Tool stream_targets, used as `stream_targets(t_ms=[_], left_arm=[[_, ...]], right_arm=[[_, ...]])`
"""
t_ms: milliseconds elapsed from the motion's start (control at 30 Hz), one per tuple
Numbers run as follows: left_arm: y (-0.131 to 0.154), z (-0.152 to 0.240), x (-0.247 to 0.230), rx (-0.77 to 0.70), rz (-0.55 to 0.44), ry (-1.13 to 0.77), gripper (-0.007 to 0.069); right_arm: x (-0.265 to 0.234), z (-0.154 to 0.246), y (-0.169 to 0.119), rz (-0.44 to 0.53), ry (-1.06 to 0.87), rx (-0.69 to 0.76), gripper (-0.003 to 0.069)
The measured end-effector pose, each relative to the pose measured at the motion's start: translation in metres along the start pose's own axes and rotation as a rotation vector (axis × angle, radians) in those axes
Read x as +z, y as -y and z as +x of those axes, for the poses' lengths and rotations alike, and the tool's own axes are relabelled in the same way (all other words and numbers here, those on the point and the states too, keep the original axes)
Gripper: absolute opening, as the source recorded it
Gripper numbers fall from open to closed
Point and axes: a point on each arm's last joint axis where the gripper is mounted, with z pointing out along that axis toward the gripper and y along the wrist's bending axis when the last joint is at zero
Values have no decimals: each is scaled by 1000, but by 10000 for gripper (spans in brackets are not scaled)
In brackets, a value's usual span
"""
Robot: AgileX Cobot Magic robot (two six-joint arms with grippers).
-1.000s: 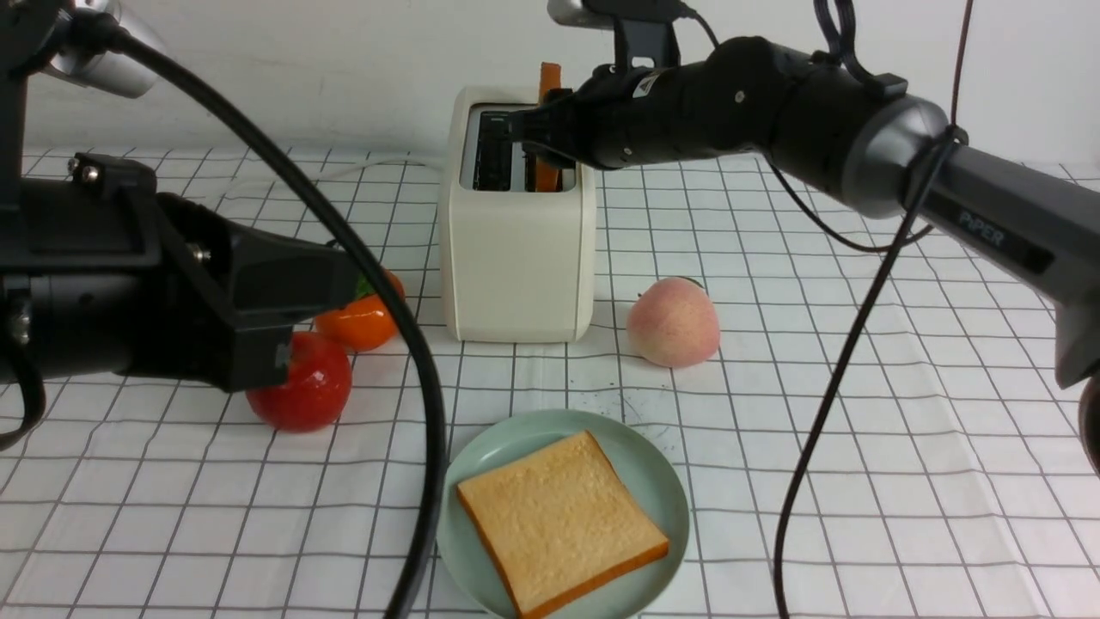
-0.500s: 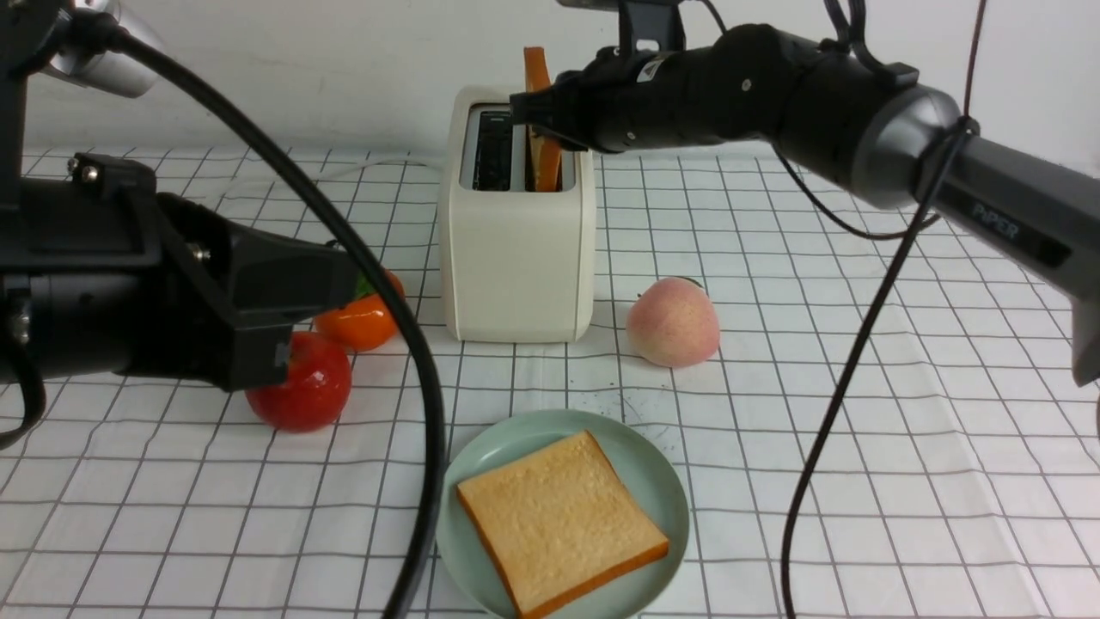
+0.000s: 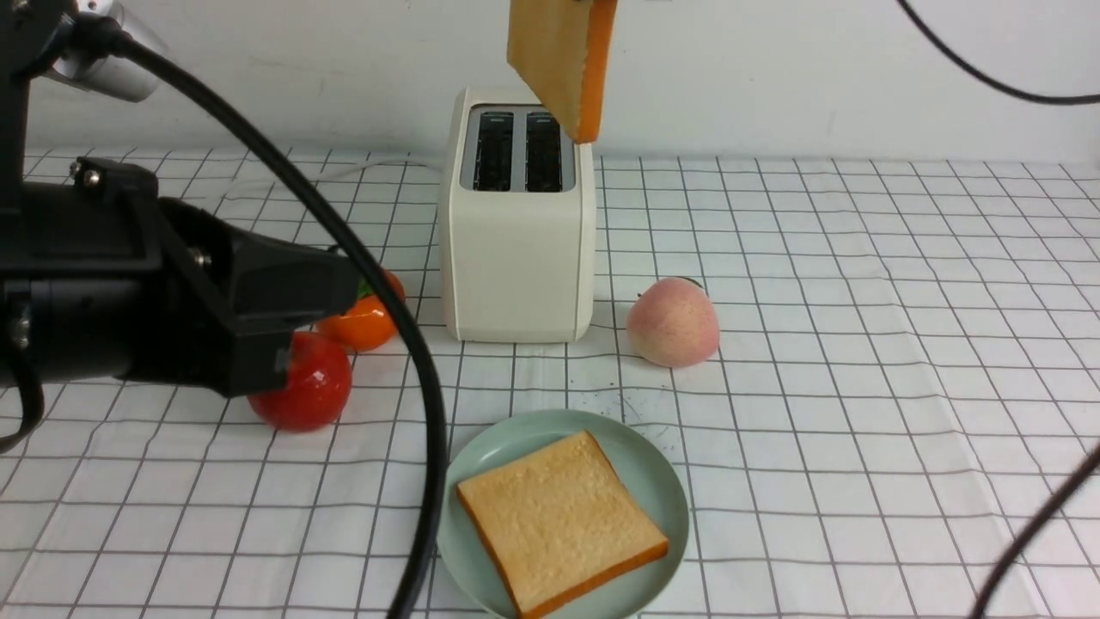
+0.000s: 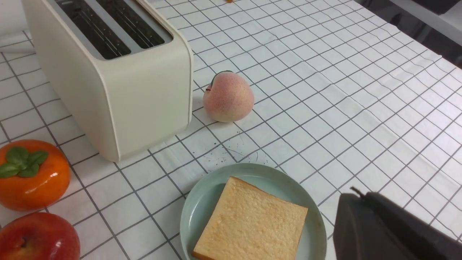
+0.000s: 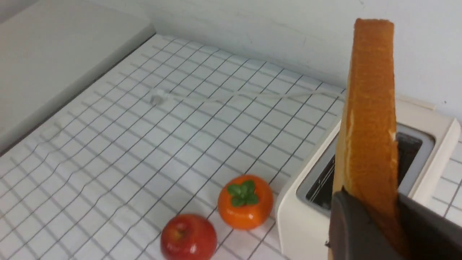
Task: Take toasted bread from bread machine on white checkered table place on plate.
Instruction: 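Place the held slice of bread on top of the slice on the plate with the right gripper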
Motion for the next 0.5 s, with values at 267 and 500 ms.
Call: stream_targets(t_ms=[267,500], left_arm=[[5,3,-5,-4,26,-34,-13],[13,26,-35,-76,-22,-118,-13]], right_arm=[[-69,16,-21,12,-201,-77,97],[-119,65,-26,59,-237,-53,97]])
